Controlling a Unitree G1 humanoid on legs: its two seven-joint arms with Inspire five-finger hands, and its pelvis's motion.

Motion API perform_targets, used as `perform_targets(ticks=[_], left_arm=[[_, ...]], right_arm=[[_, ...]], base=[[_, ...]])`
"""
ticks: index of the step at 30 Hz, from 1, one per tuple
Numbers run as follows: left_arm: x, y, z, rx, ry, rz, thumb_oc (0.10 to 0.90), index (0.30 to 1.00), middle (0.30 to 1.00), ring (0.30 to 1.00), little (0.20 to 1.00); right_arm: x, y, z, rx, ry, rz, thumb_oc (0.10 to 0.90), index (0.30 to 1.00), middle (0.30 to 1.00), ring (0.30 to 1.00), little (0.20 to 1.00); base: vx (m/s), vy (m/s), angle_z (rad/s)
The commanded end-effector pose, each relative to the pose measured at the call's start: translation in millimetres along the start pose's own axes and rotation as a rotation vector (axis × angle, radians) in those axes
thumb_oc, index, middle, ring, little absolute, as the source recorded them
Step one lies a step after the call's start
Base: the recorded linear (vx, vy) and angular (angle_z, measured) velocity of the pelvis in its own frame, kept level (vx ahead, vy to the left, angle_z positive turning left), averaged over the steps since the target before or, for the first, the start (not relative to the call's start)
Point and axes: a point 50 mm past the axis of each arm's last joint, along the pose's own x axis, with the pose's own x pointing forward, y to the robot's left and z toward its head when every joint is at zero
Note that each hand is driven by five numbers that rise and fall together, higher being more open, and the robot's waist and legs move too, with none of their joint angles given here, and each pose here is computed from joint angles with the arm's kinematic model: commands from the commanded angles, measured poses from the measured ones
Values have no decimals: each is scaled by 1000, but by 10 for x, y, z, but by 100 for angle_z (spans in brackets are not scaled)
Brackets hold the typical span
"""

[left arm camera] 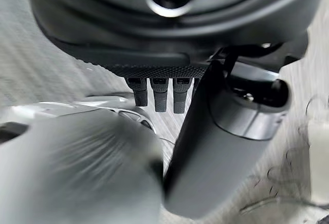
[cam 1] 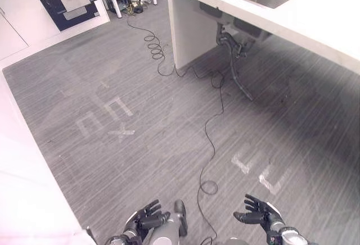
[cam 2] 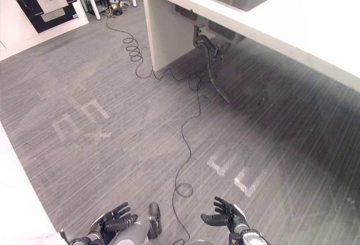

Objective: Place the dishes in the dishwasher.

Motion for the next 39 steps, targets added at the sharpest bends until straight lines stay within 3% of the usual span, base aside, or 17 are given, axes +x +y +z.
perform_targets(ticks=[1,8,14,20,29,31,35,39], left_arm=[[-28,48,213,119,-92,28,800,900,900,900,900],[-20,83,203,143,-41,11,800,900,900,900,900],[-18,7,-137,28,114,26,800,900,900,900,900],[-112,-22,-474,-65,244,3,800,900,900,900,900],[-217,56,-675,-246,323,117,800,900,900,900,900],[-251,143,-663,-203,323,122,800,900,900,900,900],[-279,206,-659,-322,267,192,800,900,900,900,900],[-250,243,-543,-328,210,172,800,900,900,900,900]], right_arm=[[73,109,526,-19,-255,54,800,900,900,900,900],[9,48,629,40,-315,9,800,900,900,900,900],[36,-44,589,64,-280,-31,800,900,900,900,900],[41,-265,733,-30,-298,-57,800,900,900,900,900],[159,-148,745,-33,-273,-61,800,900,900,900,900],[152,-91,700,-28,-286,-56,800,900,900,900,900],[162,-16,656,-72,-269,-24,800,900,900,900,900],[163,-30,650,-78,-271,-30,800,900,900,900,900]], base=[[499,276,58],[556,-138,70],[626,-153,60],[646,-227,3],[822,345,-149],[544,297,0],[264,114,-16],[160,-228,-32]])
